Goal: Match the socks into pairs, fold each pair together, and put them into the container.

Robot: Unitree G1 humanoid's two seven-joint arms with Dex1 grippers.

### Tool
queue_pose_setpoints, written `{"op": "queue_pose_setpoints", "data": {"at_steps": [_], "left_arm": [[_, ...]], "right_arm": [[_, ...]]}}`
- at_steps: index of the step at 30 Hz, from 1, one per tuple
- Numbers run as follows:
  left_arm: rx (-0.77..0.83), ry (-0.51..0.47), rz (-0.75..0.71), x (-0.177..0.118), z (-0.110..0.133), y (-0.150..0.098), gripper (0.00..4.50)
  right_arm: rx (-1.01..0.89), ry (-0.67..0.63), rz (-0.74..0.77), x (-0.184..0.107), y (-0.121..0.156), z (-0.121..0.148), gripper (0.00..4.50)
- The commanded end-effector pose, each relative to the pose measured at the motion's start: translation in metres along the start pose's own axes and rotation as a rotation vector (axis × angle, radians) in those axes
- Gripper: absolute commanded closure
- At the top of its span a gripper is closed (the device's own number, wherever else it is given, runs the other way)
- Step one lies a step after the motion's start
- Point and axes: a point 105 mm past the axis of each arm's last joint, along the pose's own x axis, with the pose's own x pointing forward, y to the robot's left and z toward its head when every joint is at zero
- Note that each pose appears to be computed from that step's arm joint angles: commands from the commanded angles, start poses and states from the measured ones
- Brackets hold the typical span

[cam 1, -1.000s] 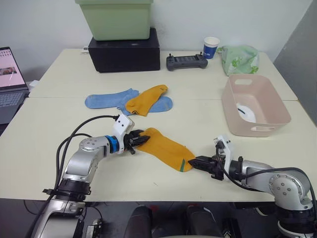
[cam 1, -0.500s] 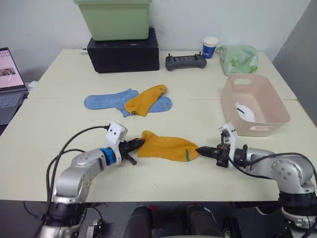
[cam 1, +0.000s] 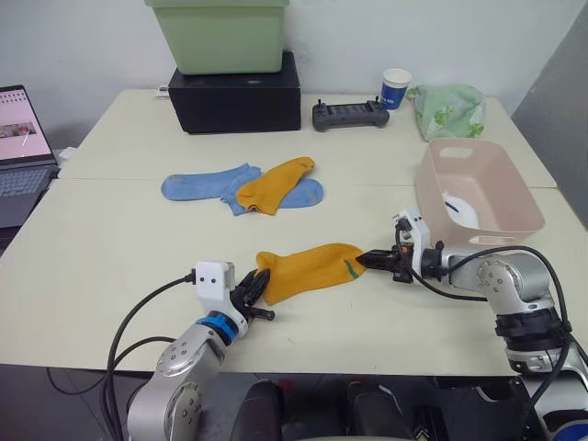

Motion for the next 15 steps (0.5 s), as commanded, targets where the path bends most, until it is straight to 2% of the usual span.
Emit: {"op": "queue_pose_setpoints", "data": {"at_steps": [1, 5, 7, 10, 15], "left_arm": [[0.022, -0.017, -0.046, -0.013, 0.008, 0.007, 2.52], [0.140, 0.057, -0.111, -0.029, 0.015, 0.031, 1.27], [0.203, 0.091, -0.159, -0.031, 0.023, 0.041, 0.71], [0.296, 0.115, -0.242, -0.023, 0.039, 0.049, 0.71], [0.398, 0.154, -0.355, 0.015, 0.050, 0.052, 0.71]], "right_arm": [[-0.025, -0.070, -0.022, -0.013, -0.004, 0.015, 2.18], [-0.012, -0.099, -0.014, -0.023, 0.003, 0.009, 0.87], [-0.003, -0.100, -0.015, -0.025, 0.008, 0.001, 0.86], [0.013, -0.097, -0.031, -0.026, 0.015, -0.012, 0.86], [0.045, -0.101, -0.047, -0.017, 0.025, -0.028, 0.86]]}}
